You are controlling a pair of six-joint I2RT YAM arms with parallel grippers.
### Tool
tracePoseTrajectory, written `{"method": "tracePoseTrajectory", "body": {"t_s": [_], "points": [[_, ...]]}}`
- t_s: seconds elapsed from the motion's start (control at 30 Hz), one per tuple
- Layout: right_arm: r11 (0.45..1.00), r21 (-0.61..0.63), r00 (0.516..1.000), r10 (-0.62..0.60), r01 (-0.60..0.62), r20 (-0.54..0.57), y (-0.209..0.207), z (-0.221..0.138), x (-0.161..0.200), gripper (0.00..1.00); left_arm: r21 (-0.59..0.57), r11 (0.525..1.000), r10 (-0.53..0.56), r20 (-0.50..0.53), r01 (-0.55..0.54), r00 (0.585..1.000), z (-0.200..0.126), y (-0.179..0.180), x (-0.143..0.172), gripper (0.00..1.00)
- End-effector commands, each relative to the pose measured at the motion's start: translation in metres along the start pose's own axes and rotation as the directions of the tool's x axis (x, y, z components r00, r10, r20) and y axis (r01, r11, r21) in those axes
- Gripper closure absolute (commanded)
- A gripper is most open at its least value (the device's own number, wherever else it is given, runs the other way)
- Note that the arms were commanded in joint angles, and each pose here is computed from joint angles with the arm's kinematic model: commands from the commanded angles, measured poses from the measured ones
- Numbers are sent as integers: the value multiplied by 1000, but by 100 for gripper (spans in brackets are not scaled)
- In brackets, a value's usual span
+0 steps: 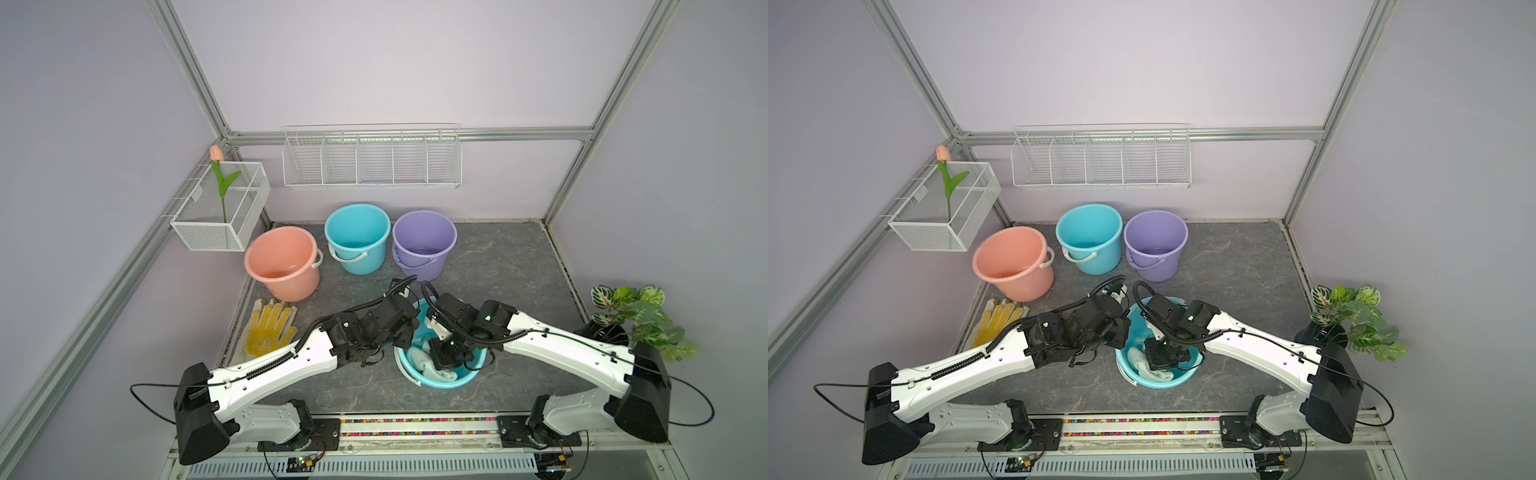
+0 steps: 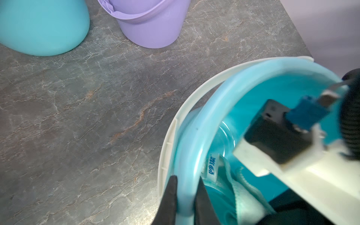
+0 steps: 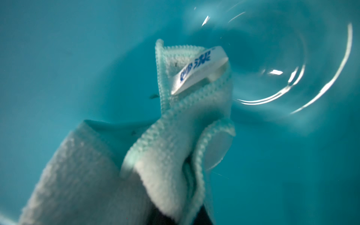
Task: Wipe the inside of the bucket with a cloth
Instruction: Wipe the dirt from the inside of the bucket.
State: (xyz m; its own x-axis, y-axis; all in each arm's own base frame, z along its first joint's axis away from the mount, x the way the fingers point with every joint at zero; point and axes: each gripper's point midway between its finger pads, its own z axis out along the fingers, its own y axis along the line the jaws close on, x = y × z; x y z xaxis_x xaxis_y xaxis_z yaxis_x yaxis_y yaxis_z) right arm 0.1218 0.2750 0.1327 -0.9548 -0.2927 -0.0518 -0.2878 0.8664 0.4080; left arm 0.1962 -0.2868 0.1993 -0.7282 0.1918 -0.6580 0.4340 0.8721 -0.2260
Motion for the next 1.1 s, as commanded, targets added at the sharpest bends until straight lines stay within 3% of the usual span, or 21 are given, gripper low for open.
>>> {"method": "tracePoseTrajectory", "body": {"t_s": [0.0,0.2,0.4,0.63,0.83,1.07], "points": [[993,-101,998,62,-64,-14,12,22,-9,93,26,1000,-16,44,15,999,-6,-6,-13,100],[990,-61,992,125,-126,-25,-7,57,-17,93,33,999,-20,39,19,999,-6,-9,-13,100],[986,55,987,159,-159,10,-38,86,-23,93,31,999,-19,38,17,999,-6,-9,-14,100],[971,168,985,169,-170,20,-65,101,-21,93,37,999,-33,37,32,999,-6,-9,-13,100],[976,162,989,143,-147,36,-55,72,-19,93,33,999,-45,43,44,998,-7,-8,-14,100],[990,-17,987,140,-139,77,-16,19,-14,93,30,998,-62,51,61,997,-5,-8,-15,100]]}}
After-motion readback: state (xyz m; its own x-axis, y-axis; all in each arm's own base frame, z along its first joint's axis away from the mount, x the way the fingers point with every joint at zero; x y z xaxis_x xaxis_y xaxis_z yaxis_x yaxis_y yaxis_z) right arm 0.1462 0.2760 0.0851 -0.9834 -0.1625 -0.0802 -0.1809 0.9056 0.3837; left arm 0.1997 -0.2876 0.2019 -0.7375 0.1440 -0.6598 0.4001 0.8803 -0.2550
